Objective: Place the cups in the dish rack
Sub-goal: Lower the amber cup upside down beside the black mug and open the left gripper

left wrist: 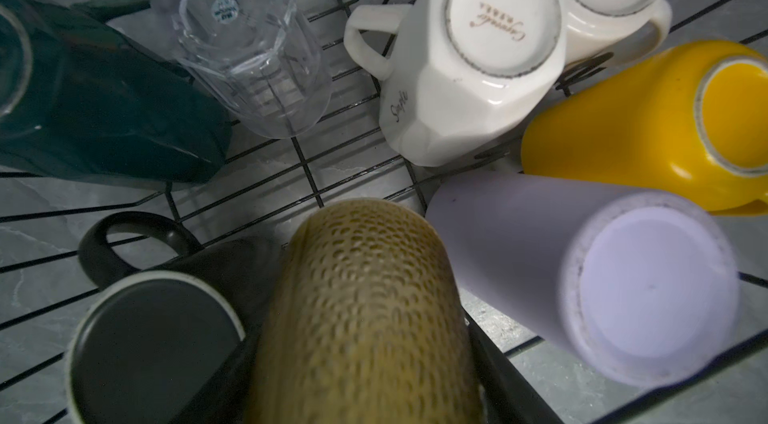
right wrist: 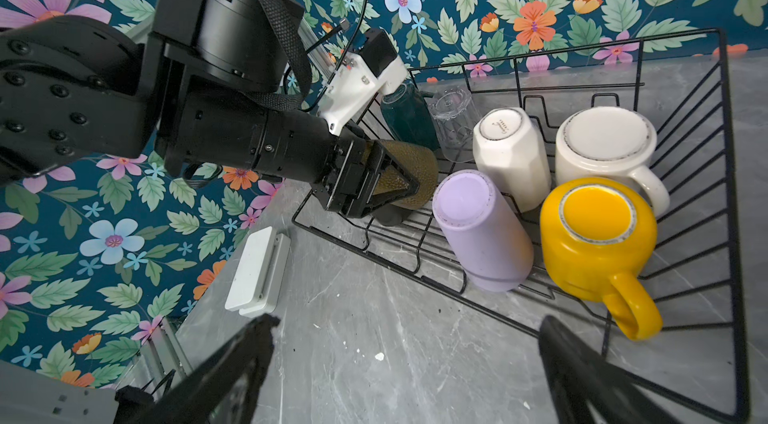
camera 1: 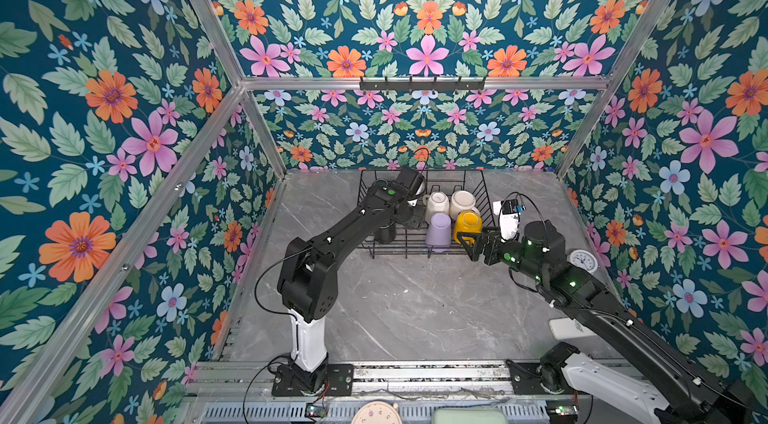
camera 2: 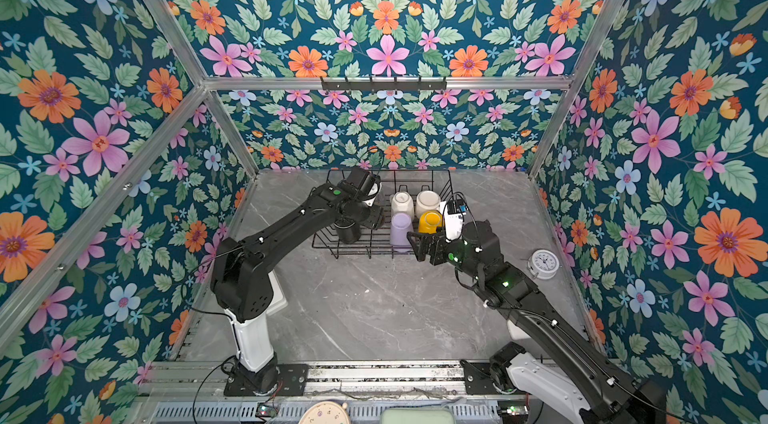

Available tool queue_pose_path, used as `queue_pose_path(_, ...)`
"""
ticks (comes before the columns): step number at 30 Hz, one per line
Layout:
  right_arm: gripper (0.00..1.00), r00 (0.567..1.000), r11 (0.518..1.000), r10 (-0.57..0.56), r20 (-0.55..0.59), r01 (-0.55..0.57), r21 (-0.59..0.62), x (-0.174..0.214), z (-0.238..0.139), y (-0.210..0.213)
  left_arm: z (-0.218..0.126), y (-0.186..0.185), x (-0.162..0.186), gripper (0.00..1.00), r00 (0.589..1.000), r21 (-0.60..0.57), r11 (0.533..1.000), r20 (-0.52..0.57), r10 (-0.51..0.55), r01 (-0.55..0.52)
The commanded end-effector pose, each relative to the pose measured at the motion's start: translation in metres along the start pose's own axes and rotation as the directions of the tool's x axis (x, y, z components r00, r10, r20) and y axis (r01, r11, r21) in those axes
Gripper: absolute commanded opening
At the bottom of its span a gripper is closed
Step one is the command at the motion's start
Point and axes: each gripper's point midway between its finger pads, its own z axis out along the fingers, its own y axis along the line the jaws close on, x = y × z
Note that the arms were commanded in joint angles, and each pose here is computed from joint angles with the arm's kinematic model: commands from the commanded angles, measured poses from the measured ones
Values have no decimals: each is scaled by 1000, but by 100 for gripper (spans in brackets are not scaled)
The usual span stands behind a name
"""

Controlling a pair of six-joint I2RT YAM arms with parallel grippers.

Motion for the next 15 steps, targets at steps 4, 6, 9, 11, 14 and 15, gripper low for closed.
queue_pose_path(4,99,1000,1000,-8,-1,8,-4,1,1,1,12,3,7,0,999,-27,1000,-42,13,-14)
queue_pose_path(6,99,1000,1000,-8,-2,8,-4,1,2,0,18,4,10,0,998,-33,999,-59,14,-16)
queue_pose_path(9,99,1000,1000,-5,-3,5,-4,1,2,0,26,4,13,0,997,-38,999,-76,13,-16)
queue_pose_path(11,99,1000,1000,-4,-6,4,-6,2,3,0,32,4,15,0,996,-40,999,-88,14,-17)
queue_pose_path(14,99,1000,1000,-2,-9,2,-6,3,3,-1,39,4,17,0,995,-42,999,-102,10,-15)
queue_pose_path(15,99,1000,1000,-1,-10,1,-5,4,3,-1,42,4,18,0,994,-44,999,-106,9,-13)
